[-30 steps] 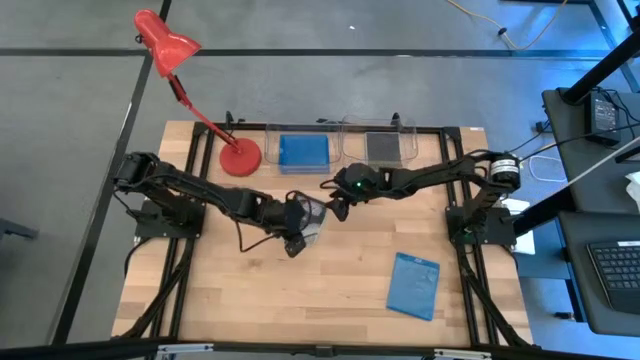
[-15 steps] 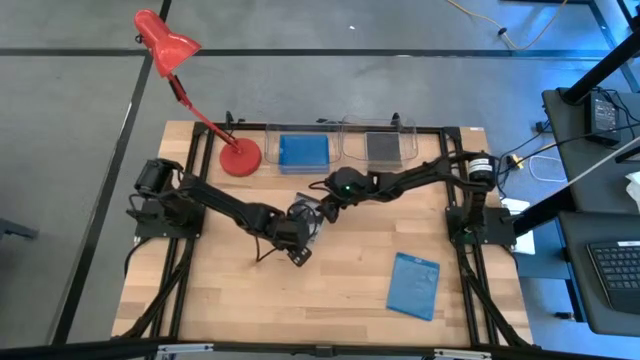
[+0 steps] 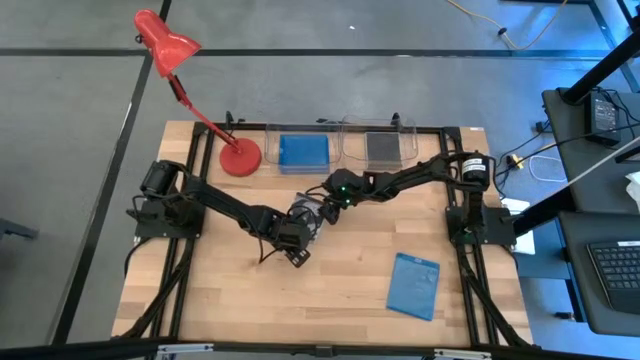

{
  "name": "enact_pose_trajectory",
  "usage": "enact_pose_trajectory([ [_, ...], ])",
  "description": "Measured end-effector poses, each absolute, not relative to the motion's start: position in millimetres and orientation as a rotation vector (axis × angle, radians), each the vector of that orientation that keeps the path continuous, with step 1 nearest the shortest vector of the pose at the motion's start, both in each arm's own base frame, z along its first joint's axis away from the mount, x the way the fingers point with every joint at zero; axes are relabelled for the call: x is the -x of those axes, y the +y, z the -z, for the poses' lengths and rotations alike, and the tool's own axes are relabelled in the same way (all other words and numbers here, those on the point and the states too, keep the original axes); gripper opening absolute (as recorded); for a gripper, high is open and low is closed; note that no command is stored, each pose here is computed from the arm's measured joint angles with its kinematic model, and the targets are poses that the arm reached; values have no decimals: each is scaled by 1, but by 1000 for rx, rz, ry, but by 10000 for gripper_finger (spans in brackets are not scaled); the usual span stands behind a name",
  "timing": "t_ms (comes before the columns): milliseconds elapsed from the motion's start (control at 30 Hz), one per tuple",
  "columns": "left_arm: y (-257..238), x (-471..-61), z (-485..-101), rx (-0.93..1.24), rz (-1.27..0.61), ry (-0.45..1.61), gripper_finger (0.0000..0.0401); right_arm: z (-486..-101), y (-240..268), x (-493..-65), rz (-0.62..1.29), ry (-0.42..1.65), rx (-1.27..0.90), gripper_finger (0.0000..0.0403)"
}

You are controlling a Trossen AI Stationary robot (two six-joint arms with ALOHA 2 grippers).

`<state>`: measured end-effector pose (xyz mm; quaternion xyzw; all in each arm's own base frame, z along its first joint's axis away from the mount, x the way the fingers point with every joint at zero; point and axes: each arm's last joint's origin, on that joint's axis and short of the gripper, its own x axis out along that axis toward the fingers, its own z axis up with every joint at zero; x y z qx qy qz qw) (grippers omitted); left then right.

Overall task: Pick & place jewel cases by type
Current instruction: Put the black cd case into the right transparent bin

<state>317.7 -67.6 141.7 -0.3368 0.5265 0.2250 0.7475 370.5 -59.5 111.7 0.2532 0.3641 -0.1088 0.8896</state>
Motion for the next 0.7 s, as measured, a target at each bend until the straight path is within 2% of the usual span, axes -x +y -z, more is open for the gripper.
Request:
enact_pose_trajectory([
  [333, -65, -308, -140, 636, -512, 1257, 184, -111, -44, -370, -3, 833, -629, 234],
  [700, -65, -306, -140, 589, -478, 1283, 184, -111, -27, -369, -128, 875, -738, 234],
])
